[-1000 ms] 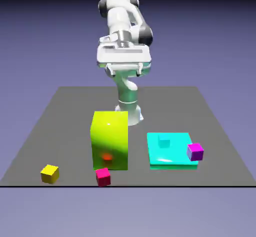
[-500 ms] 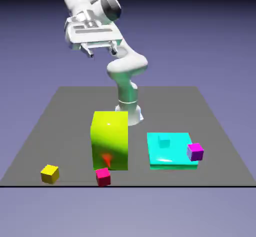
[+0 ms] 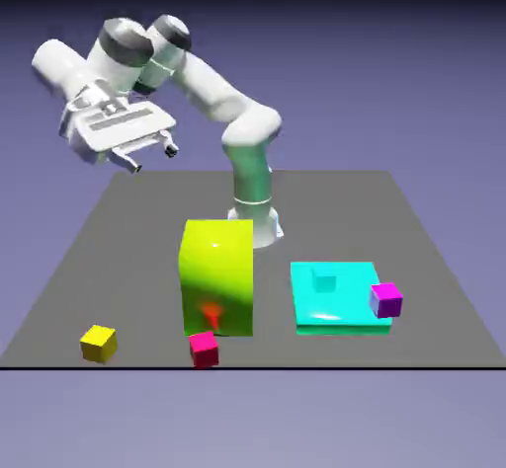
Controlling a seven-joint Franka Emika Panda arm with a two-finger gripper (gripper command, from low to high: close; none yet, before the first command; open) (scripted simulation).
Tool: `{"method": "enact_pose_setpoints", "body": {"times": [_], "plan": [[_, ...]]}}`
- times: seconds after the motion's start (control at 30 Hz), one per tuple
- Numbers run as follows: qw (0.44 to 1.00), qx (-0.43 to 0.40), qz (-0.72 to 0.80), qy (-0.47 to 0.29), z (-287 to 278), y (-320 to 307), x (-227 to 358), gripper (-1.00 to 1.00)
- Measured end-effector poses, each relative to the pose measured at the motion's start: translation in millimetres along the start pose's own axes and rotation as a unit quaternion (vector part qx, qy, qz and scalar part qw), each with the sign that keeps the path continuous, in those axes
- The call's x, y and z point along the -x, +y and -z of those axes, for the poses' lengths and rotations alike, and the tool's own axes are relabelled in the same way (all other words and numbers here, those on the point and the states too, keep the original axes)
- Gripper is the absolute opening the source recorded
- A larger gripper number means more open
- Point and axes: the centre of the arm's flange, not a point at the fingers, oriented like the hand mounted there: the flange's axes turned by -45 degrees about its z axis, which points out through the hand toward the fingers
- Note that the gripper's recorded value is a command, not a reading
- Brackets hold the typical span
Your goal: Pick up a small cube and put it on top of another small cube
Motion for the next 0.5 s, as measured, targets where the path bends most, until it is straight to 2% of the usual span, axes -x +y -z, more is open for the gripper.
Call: {"method": "enact_pose_setpoints", "body": {"times": [0.27, 0.5], "plan": [[0.993, -0.107, 0.051, 0.027, -61, 41, 98, 0.00], [0.974, -0.203, 0.094, 0.049, -129, 53, 186, 0.00]]}}
